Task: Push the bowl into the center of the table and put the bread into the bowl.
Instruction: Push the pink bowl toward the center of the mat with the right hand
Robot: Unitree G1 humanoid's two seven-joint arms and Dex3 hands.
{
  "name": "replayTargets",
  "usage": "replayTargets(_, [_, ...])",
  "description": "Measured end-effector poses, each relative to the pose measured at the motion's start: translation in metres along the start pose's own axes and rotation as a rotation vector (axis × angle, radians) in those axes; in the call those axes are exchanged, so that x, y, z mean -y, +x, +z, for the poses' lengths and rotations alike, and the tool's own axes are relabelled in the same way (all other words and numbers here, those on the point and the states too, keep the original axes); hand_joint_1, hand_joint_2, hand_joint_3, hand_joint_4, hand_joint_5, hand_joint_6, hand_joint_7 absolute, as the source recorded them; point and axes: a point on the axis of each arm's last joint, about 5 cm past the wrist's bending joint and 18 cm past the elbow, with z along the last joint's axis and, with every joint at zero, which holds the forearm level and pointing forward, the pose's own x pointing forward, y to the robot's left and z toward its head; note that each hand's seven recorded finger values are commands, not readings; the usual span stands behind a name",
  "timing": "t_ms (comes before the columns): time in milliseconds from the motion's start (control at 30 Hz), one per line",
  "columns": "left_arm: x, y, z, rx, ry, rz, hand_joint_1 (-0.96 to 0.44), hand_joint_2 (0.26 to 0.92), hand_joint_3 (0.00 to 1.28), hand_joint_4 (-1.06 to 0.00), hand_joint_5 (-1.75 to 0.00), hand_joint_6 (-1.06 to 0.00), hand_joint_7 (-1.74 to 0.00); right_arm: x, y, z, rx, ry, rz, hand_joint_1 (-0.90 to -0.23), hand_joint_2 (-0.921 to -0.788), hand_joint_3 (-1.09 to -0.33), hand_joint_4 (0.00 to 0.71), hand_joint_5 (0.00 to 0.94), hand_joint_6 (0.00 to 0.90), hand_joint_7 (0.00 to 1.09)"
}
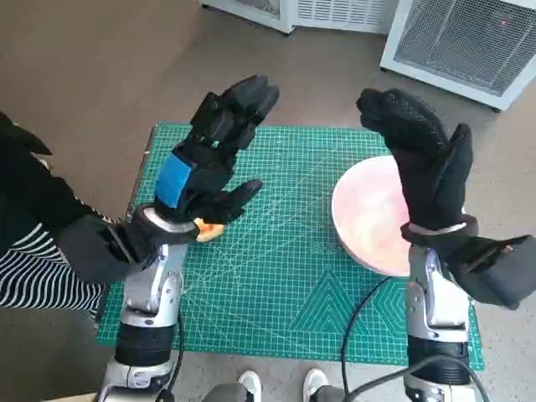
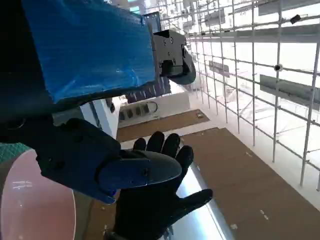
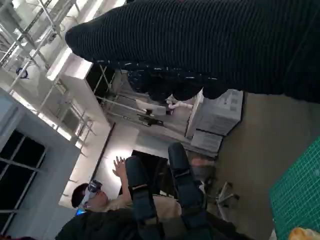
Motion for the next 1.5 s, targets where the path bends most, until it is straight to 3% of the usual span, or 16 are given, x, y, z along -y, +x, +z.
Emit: replayTargets(1500, [-0.0007,-0.0001,0.0003,-0.001,0.002,-0.012,-0.52,0.742,0.56,0.00,-0.30,0.00,-0.60,0.0017,-0.0001,0.0011,0.012,0.016,-0.014,-0.701,-0.921,-0.654,0.124,0.006,0.012,0.54])
